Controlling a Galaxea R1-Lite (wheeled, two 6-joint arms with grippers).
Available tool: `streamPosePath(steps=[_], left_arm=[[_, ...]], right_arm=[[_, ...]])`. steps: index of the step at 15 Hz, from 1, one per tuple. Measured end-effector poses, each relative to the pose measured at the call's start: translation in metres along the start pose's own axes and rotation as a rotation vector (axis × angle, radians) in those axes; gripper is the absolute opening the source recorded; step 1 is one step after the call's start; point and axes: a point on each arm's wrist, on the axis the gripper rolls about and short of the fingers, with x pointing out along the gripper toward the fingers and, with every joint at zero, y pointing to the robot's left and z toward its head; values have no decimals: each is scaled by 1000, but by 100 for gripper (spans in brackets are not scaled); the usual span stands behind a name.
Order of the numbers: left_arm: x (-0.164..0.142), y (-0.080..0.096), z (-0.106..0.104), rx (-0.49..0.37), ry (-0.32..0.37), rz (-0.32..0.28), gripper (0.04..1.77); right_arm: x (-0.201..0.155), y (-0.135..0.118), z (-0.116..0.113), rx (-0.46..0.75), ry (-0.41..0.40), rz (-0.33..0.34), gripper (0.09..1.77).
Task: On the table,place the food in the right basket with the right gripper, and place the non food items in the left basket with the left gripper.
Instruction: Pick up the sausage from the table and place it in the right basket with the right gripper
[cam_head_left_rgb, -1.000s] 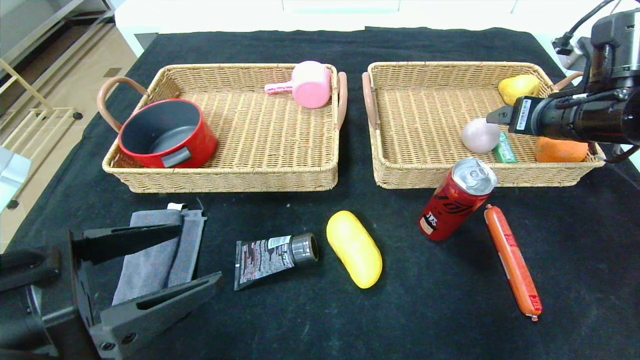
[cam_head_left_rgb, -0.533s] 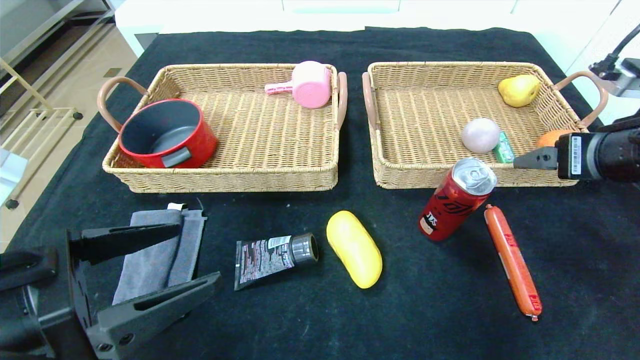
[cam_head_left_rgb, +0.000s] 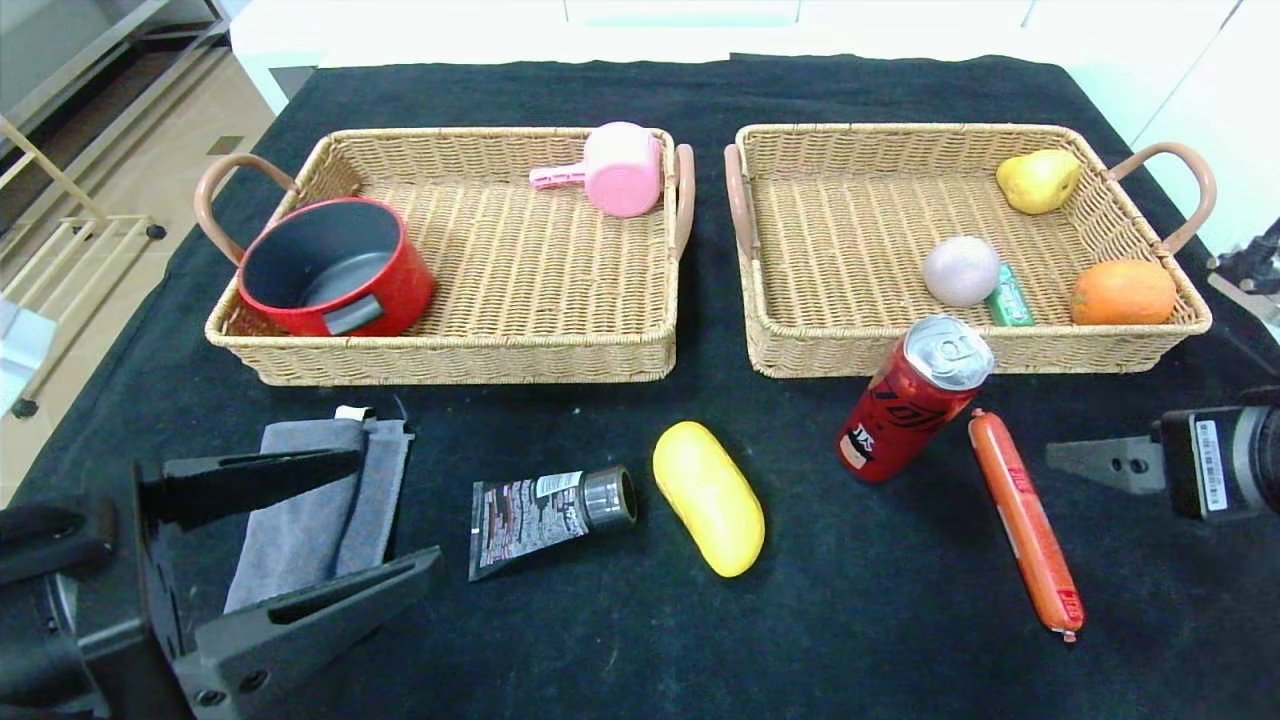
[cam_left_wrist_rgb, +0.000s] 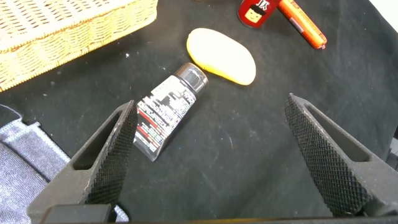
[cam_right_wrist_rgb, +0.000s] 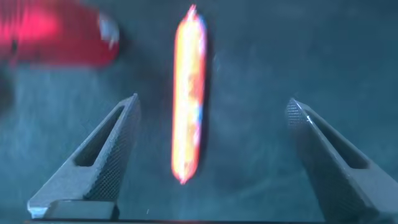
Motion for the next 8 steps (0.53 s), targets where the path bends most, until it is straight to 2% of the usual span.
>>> streamPosePath(steps=[4, 8], left_arm=[[0, 0, 0, 0, 1, 0, 172], [0, 0, 0, 2, 0, 1, 172]], right_arm=[[3, 10, -15, -9, 50, 33, 170], [18, 15, -20, -13, 107, -20, 170]])
